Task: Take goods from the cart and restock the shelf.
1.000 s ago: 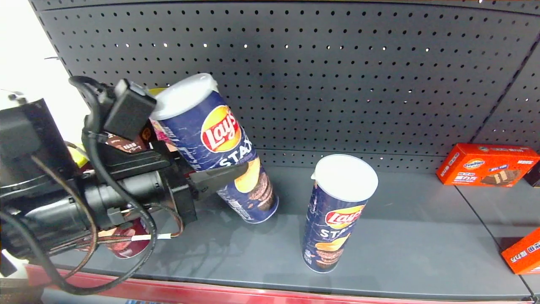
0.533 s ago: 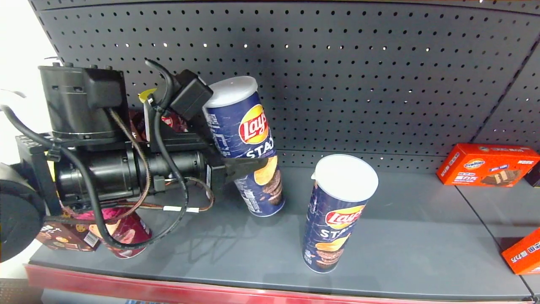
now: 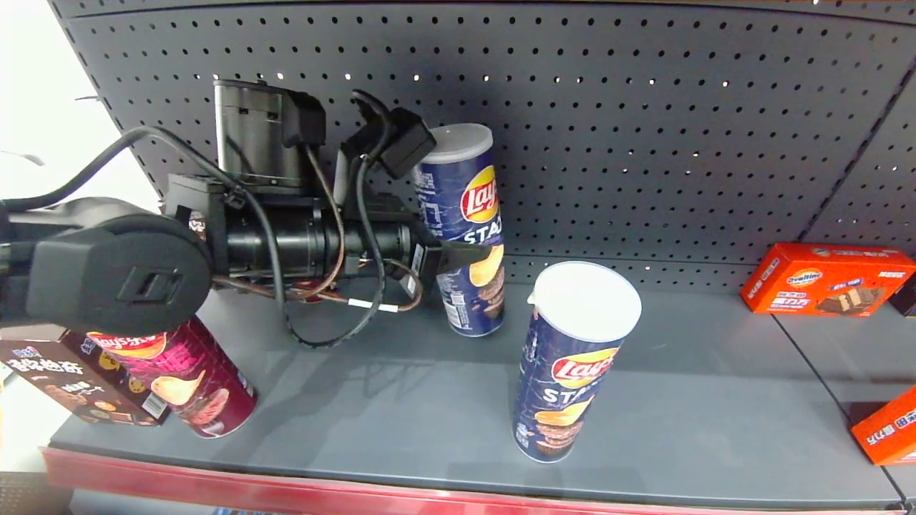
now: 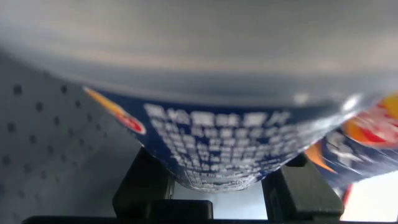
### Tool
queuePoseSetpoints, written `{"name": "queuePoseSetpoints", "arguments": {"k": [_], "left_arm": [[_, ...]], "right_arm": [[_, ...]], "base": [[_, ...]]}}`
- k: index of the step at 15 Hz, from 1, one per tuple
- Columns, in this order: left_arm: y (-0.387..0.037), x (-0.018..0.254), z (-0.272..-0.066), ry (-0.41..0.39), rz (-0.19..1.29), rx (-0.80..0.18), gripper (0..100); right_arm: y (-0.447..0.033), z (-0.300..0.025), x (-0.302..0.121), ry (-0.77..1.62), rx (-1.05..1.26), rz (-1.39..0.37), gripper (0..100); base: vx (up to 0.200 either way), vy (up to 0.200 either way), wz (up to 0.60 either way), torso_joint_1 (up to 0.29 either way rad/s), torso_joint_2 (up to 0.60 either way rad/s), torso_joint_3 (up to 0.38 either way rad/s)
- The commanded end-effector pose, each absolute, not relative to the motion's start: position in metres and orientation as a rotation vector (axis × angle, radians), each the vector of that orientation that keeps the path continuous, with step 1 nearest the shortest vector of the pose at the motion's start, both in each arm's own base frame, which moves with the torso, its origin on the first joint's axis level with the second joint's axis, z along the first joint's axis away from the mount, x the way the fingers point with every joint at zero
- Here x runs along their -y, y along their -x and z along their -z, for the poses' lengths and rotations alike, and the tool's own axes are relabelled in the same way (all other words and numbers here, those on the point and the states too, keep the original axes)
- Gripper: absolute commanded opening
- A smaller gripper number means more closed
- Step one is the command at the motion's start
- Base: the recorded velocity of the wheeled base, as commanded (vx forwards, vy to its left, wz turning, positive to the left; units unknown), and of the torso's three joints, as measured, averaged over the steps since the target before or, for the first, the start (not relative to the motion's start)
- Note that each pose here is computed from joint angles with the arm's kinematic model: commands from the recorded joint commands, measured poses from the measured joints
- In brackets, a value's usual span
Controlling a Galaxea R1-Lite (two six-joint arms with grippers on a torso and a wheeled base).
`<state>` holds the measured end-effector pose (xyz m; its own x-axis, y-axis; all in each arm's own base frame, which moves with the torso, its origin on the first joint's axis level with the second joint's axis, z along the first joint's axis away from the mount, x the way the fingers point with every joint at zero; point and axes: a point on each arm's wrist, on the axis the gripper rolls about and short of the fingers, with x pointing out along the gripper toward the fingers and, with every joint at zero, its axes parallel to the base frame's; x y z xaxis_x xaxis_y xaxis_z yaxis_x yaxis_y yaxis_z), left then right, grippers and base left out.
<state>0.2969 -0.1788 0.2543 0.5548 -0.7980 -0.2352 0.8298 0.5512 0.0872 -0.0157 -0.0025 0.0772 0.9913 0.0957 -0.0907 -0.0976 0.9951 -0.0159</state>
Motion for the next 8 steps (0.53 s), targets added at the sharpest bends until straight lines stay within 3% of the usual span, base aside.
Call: {"name": "queuePoseSetpoints", "arguments": {"k": [1,4,8], "left_arm": [[-0.321,0.194,-0.243,-0.209,0.979,-0.196,0],[-0.335,0.202,-0.232,-0.288,0.987,-0.172,0],[-0.347,0.204,-0.221,-0.317,0.984,-0.182,0]], "right_arm": [[0.015,-0.077,0.002,0.021,-0.094,-0.097,100],[0.015,-0.077,0.002,0.021,-0.094,-0.097,100],[0.015,-0.077,0.002,0.021,-0.094,-0.097,100]], "base": [[0.000,0.000,0.00,0.000,0.00,0.000],[0.000,0.000,0.00,0.000,0.00,0.000],[0.000,0.000,0.00,0.000,0.00,0.000]]}}
